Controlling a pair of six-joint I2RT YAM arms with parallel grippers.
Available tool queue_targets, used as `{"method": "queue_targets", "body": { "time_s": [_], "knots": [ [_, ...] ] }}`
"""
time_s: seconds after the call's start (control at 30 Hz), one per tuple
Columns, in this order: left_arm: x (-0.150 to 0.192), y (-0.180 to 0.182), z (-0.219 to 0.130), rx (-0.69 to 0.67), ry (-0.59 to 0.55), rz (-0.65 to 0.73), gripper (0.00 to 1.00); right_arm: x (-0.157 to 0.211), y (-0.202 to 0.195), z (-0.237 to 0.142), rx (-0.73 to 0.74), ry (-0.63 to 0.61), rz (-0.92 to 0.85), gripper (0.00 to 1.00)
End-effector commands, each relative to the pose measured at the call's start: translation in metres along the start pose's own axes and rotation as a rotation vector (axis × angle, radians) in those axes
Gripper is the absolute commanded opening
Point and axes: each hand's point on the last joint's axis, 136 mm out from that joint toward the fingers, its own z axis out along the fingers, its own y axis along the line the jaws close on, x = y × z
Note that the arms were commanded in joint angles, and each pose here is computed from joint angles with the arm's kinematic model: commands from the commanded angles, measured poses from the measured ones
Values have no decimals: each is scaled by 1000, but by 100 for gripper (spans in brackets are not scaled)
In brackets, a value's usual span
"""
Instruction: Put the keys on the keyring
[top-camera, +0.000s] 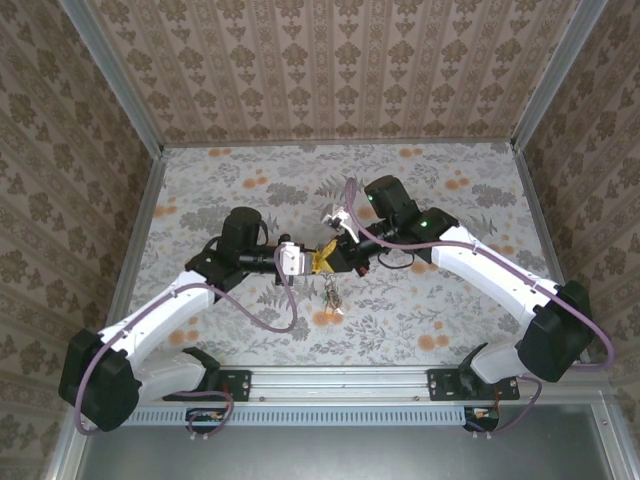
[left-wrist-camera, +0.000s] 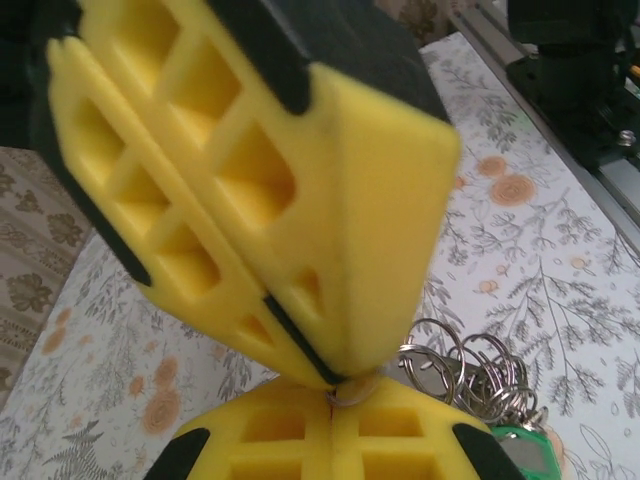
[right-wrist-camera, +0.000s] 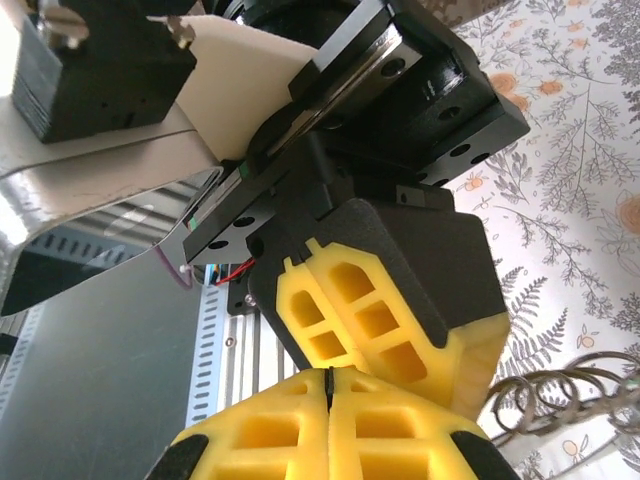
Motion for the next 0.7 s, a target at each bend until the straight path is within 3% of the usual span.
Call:
{"method": "queue_targets", "body": {
  "time_s": [0.0,0.17,0.43,0.57,0.67],
  "knots": [
    [-14,19,-2,-89,-50,8,0,-5,8,6,-27,-23,12,0],
    [-19,23,-2,-113,-75,19,0,-4,-2,-3,40,-18,12,14],
    [-21,24,-3,-144,-110,21,0,-27,9,-49,110,-130,-123,25],
    [-24,27,-5,-168,-137,17,0,-34,-5,-78,257,-201,-192,29],
    [-29,28,-6,-172,-158,22,0,-25,-26,-88,396,-151,-284,32]
  ]
}}
